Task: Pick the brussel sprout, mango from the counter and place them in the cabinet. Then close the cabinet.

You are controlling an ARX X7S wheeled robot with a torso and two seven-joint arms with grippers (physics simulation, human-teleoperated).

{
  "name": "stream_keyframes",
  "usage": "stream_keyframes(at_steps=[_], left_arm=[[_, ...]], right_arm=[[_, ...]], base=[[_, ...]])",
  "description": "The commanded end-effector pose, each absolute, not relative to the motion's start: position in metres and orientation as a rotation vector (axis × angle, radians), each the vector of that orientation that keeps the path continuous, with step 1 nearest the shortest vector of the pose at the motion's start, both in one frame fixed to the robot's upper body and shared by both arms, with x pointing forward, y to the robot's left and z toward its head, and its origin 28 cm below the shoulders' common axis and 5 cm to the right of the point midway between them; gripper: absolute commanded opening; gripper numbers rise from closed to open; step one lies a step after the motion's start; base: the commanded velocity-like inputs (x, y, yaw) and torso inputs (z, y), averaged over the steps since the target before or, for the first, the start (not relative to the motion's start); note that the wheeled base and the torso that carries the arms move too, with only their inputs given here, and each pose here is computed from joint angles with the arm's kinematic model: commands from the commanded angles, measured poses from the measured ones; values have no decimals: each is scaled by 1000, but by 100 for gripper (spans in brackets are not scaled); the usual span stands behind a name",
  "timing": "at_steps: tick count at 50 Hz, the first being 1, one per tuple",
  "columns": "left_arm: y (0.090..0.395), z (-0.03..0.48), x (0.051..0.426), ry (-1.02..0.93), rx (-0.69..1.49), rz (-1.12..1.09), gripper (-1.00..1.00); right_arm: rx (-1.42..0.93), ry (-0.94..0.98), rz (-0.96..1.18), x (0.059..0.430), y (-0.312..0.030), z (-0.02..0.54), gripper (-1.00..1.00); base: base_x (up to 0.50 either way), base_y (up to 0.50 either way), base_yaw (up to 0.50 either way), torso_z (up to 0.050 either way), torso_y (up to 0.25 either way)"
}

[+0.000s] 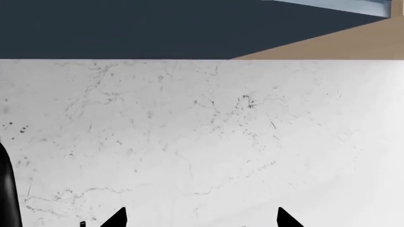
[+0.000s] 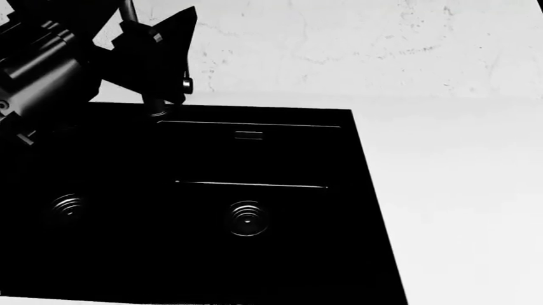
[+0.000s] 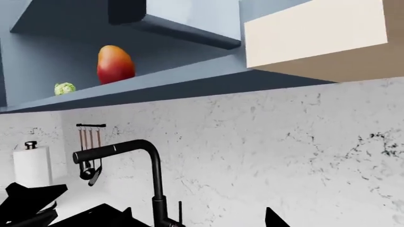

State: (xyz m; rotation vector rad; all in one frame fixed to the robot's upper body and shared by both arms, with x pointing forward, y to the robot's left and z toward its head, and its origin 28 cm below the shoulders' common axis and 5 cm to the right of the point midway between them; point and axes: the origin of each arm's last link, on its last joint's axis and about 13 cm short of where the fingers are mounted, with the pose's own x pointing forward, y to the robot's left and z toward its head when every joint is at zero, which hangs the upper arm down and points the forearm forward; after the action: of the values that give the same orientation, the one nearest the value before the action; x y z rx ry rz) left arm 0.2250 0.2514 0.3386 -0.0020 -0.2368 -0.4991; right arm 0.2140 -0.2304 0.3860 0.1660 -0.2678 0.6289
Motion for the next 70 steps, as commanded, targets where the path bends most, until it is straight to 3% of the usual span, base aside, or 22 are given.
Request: stream_keyframes(at_steps=[1, 11, 30, 55, 70], left_arm=[[251, 339, 224, -237, 0, -500, 100], [253, 340, 225, -238, 0, -496, 100], [253, 343, 224, -247, -4, -488, 100], [255, 344, 225, -257, -9, -477, 100], [255, 342, 226, -236, -19, -465, 100]], right_arm=[[156, -279, 625, 213, -231, 388, 100], [160, -300, 605, 207, -235, 390, 100], [138, -421, 465, 152, -263, 402, 100], [207, -678, 108, 134, -288, 410, 100], [135, -877, 151, 134, -280, 461, 100]], base=[[339, 18, 0, 0, 0], [137, 7, 0, 0, 0], [0, 0, 0, 0, 0], [0, 0, 0, 0, 0], [0, 0, 0, 0, 0]])
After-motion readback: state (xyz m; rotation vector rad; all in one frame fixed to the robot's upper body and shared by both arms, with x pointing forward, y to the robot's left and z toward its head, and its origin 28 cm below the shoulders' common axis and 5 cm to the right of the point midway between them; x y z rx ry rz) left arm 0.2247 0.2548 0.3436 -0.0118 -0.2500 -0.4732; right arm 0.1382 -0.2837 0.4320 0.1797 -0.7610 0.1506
